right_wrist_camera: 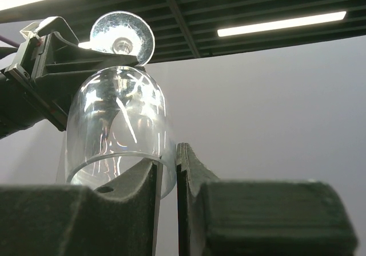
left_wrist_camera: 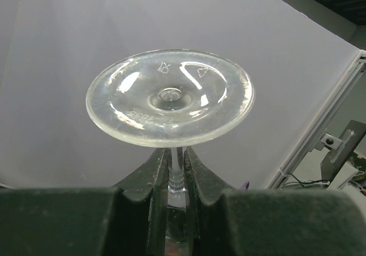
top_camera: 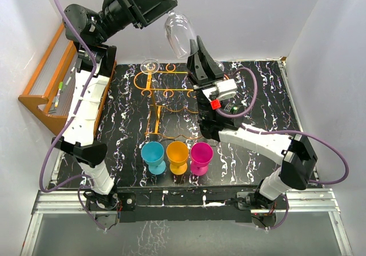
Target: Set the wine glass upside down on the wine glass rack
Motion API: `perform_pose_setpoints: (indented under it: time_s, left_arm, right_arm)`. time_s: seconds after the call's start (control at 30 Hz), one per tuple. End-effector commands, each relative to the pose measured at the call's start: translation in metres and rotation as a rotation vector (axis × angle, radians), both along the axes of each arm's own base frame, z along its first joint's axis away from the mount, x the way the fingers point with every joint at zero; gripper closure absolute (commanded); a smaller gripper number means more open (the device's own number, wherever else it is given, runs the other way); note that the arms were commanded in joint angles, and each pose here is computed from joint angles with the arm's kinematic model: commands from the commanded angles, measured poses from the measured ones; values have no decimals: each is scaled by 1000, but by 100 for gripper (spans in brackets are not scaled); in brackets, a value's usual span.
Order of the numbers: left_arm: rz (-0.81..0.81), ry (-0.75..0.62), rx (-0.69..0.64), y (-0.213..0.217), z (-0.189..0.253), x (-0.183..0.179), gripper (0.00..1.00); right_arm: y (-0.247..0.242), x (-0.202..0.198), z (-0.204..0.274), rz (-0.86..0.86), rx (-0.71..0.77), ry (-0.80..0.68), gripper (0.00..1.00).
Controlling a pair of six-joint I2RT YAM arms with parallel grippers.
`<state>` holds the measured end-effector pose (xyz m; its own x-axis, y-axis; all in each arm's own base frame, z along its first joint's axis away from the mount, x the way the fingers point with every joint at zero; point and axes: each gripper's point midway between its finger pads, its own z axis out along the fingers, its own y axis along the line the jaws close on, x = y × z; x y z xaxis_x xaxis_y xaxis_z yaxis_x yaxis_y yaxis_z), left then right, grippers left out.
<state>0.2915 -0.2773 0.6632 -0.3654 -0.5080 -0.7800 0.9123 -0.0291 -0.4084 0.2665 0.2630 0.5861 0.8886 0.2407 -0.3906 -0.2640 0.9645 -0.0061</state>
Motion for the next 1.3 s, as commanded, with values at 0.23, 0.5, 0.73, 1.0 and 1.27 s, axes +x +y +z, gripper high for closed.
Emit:
perform_pose_setpoints:
  time_s: [0.23, 0.5, 0.73, 1.0, 1.27]
  left_arm:
    - [7, -155, -56, 15, 33, -34, 100]
    - [37, -189, -49, 17, 37, -37, 100]
    - [46, -205, -54, 21, 39, -37, 100]
    - [108, -253, -74, 36, 51, -35, 100]
    - [113, -250, -81, 39, 52, -36, 100]
  right_arm:
    - [14, -17, 25, 70, -54, -95, 92]
    - [35, -15, 10, 104, -156, -81, 92]
    - [41, -18, 4, 130, -198, -77, 83]
    - [52, -23, -10, 158, -307, -60, 78]
    - [48, -25, -20, 153, -329, -49, 58]
